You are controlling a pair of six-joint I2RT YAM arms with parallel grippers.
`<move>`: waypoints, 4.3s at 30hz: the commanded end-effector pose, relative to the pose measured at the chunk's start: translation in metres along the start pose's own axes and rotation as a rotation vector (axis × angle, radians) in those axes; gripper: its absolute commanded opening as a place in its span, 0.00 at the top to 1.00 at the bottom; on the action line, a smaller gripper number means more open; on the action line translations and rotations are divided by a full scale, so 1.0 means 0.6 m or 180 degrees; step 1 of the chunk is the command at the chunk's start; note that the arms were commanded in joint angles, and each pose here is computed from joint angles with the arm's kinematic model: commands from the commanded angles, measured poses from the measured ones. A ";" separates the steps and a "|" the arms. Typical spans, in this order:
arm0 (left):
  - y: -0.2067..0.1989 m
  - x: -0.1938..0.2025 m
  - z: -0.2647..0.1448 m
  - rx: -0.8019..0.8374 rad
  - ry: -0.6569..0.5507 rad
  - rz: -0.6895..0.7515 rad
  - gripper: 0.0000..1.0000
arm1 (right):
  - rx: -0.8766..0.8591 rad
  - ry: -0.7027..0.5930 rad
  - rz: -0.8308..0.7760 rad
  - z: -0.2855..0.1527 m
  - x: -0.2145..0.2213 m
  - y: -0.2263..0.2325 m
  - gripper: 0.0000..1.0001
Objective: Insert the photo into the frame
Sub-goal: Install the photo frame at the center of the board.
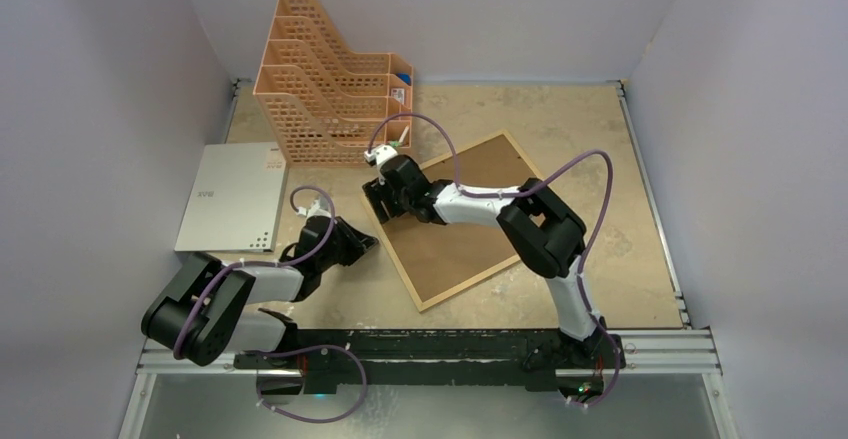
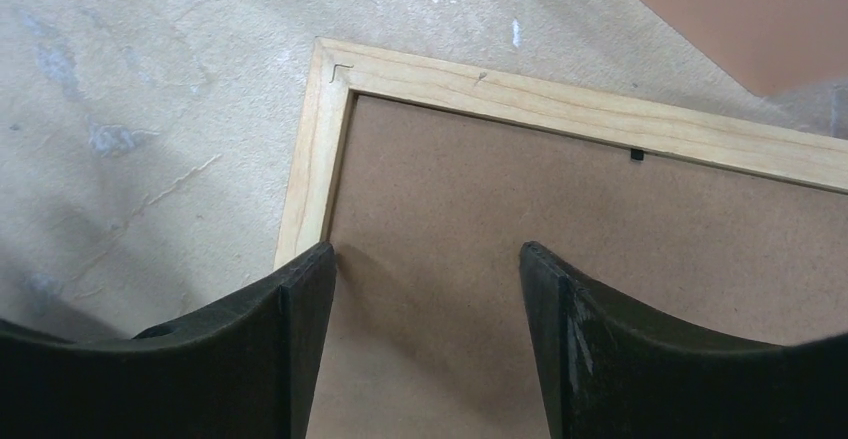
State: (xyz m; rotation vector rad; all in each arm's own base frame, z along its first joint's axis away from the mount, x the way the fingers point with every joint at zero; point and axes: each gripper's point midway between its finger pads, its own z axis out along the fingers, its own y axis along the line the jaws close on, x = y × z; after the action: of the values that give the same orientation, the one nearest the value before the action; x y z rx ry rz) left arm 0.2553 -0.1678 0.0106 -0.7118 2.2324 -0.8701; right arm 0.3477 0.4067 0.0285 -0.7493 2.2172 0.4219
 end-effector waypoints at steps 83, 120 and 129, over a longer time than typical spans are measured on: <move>0.135 0.050 -0.027 -0.0879 0.0264 0.0141 0.90 | 0.0462 0.1634 -0.0707 -0.006 0.279 -0.071 0.52; -0.027 0.024 -0.015 0.0170 0.0417 0.0471 0.51 | 0.0141 0.0831 0.0507 -0.194 0.151 -0.035 0.49; 0.028 0.029 0.020 -0.0456 0.0556 0.0527 0.41 | -0.0036 0.1111 0.0457 -0.223 0.207 -0.025 0.46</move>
State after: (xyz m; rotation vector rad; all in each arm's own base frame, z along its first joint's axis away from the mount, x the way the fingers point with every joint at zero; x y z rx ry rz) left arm 0.2683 -0.1988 0.0348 -0.4827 2.2913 -0.9729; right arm 0.2397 0.2901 0.0302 -0.6565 2.5415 0.3779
